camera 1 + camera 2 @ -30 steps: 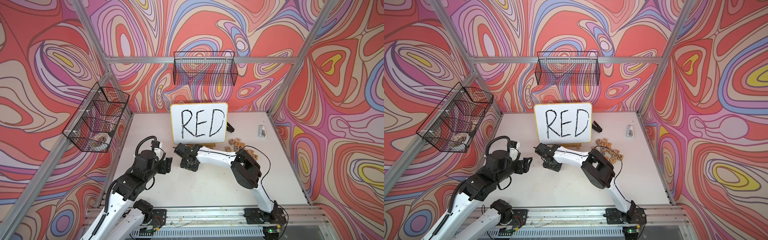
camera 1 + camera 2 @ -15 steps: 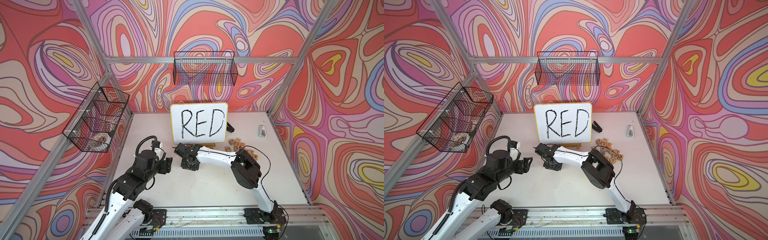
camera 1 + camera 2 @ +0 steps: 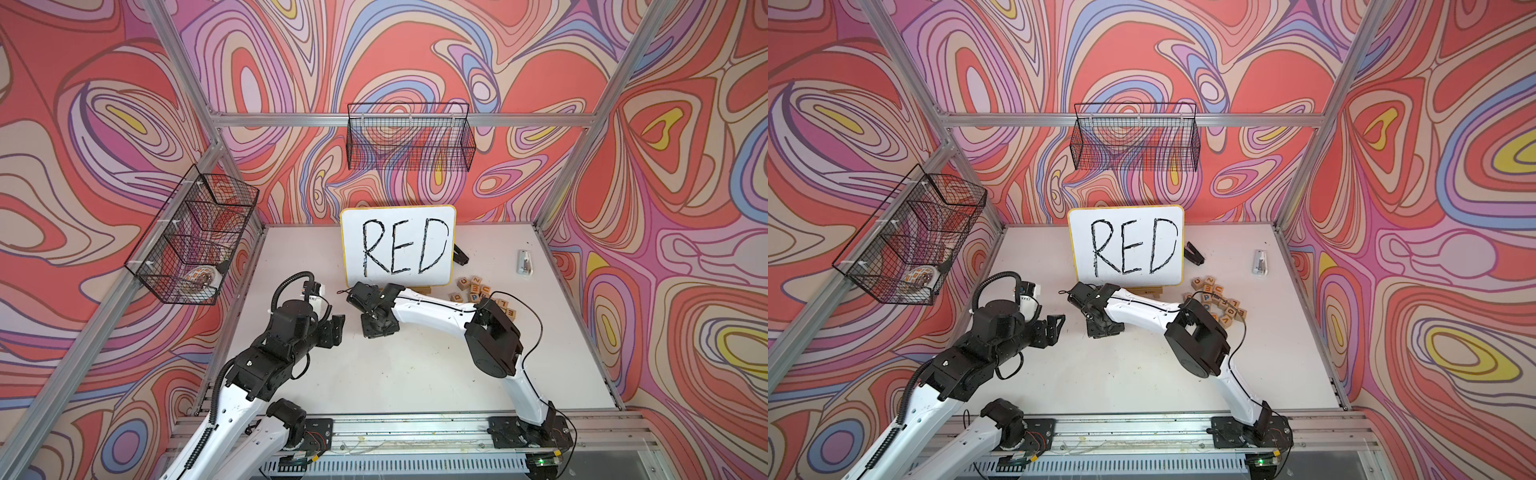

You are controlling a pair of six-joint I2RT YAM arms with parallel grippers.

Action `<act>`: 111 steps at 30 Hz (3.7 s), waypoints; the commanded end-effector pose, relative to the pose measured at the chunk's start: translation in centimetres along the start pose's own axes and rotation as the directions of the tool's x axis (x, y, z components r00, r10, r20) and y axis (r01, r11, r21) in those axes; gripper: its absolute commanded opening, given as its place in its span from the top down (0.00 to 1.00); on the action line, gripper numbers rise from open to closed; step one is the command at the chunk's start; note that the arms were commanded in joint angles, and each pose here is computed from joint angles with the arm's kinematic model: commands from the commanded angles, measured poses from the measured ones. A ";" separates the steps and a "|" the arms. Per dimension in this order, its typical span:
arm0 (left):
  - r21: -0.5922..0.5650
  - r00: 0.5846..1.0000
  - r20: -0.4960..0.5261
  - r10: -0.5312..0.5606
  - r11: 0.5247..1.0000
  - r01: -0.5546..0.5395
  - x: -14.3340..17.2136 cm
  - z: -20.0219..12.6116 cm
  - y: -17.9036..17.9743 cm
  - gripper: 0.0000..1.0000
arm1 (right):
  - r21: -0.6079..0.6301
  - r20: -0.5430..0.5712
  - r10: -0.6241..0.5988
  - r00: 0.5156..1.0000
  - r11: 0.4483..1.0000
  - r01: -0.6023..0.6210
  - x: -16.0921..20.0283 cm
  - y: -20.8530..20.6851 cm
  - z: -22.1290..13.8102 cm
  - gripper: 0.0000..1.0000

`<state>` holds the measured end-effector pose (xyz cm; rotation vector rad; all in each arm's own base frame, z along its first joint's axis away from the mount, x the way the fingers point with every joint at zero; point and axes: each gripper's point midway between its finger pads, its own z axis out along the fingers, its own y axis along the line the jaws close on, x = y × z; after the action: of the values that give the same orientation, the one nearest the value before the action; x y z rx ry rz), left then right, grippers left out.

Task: Assemble the uppercase word "red" with letter blocks
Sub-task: Pick up the letter block from the center of the board, then place the letter block at the center of the board.

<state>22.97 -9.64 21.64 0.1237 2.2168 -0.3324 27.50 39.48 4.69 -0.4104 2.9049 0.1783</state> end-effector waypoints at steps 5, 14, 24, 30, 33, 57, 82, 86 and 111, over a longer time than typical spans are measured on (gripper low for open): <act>0.004 1.000 -0.006 -0.001 1.000 0.001 0.3 0.2 -0.1 0.21 | 0.098 -0.079 -0.424 0.902 0.897 0.430 0.5 -2.2 -1.8 0.75; -0.001 1.000 -0.010 0.000 1.000 0.000 0.3 0.3 0.0 0.21 | -0.008 -0.045 -0.691 0.722 0.723 0.691 0.4 -0.4 -3.2 0.77; -0.006 1.000 -0.013 0.001 1.000 -0.001 0.4 0.3 0.1 0.21 | -0.016 -0.008 -0.830 0.557 0.557 0.830 -0.6 0.4 -3.3 0.75; -0.010 1.000 -0.011 0.002 1.000 -0.002 0.4 0.2 0.2 0.21 | -0.070 0.002 -0.877 0.481 0.480 0.875 0.1 1.1 -2.4 0.73; -0.011 1.000 -0.013 0.002 1.000 -0.002 0.4 0.3 0.2 0.21 | -0.076 0.018 -0.902 0.431 0.429 0.900 0.2 1.2 -2.0 0.72; -0.027 1.000 -0.009 0.003 1.000 -0.003 0.4 0.1 0.5 0.21 | -0.149 0.015 -0.972 0.233 0.228 0.962 -0.1 -0.2 -0.1 0.68; -0.036 1.000 -0.011 0.003 0.999 -0.003 0.4 0.2 0.6 0.21 | -0.091 -0.005 -0.976 0.216 0.216 0.972 -1.6 -0.7 1.9 0.63; -0.036 1.000 -0.013 0.004 0.999 -0.005 0.4 0.2 0.6 0.21 | -0.081 0.001 -0.974 0.228 0.227 0.970 -1.8 -0.7 2.0 0.62; -0.029 1.000 -0.003 0.001 1.000 -0.001 0.3 -0.1 0.6 0.21 | -0.060 0.034 -0.960 0.279 0.276 0.959 -2.9 0.2 1.5 0.64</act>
<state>23.06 -9.38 21.64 0.1150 2.2149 -0.3149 30.07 40.39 4.14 -2.0976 2.0444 0.0519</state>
